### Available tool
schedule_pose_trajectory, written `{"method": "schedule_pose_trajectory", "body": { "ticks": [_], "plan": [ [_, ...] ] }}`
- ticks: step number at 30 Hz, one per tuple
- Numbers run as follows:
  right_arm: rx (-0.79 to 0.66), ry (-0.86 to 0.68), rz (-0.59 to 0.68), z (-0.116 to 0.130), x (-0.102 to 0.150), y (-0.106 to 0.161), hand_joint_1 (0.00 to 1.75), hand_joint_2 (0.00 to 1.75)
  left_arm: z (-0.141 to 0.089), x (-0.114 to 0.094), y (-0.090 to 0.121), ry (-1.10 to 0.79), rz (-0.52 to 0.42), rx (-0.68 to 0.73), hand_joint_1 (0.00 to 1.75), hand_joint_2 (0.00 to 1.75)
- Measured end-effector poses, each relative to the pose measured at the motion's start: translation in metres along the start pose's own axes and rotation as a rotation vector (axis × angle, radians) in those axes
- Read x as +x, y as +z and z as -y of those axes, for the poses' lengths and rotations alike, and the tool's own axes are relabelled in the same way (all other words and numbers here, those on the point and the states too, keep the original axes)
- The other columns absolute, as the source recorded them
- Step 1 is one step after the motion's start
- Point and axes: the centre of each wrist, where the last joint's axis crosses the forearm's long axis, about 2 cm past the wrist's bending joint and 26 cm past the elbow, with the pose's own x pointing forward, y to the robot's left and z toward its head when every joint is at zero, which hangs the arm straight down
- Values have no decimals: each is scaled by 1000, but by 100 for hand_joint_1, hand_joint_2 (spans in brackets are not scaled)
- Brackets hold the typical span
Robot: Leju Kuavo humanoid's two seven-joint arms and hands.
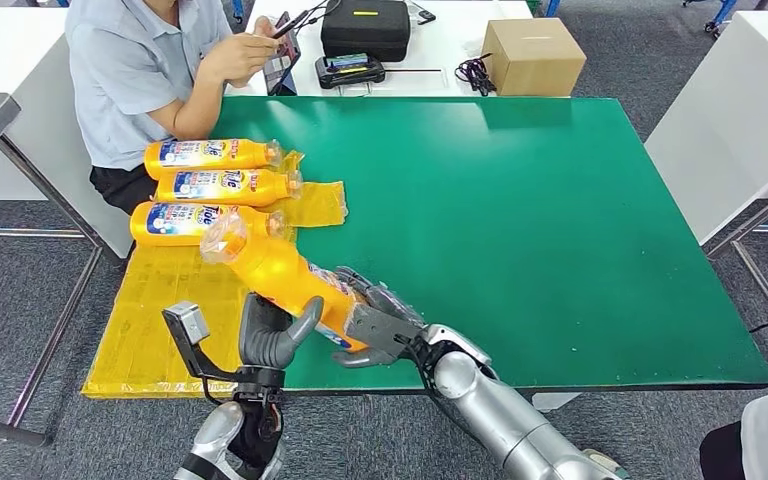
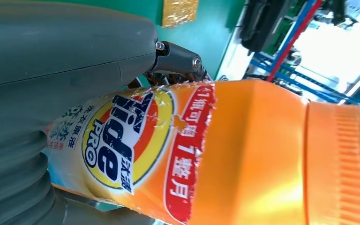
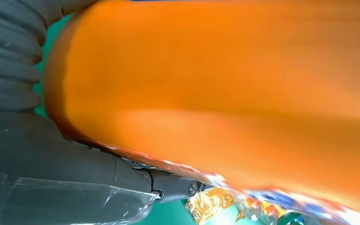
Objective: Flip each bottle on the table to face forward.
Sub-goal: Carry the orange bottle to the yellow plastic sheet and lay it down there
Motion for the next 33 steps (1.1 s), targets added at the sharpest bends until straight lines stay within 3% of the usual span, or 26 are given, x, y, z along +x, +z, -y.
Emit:
{"method": "schedule_pose_trajectory", "body": {
  "ticks": [8,15,18,24,29,33],
  "plan": [
    [-28,6,-24,-7,-6,7,0,175,-3,5,-3,-267,117,16,175,175],
    [-65,-1,-58,-8,-15,20,0,175,-19,12,-7,-446,158,-18,175,175],
    [-91,-2,-68,-6,-19,28,0,175,-31,20,-11,-672,238,-10,175,175],
    [-112,2,-71,-5,-22,37,0,175,-57,46,-26,-1403,472,16,175,175],
    [-117,-7,-61,-5,-21,37,0,175,-78,63,-38,-1673,524,73,175,175],
    [-124,-20,-48,-6,-20,36,0,175,-93,68,-44,-1784,507,95,175,175]
  ]
}}
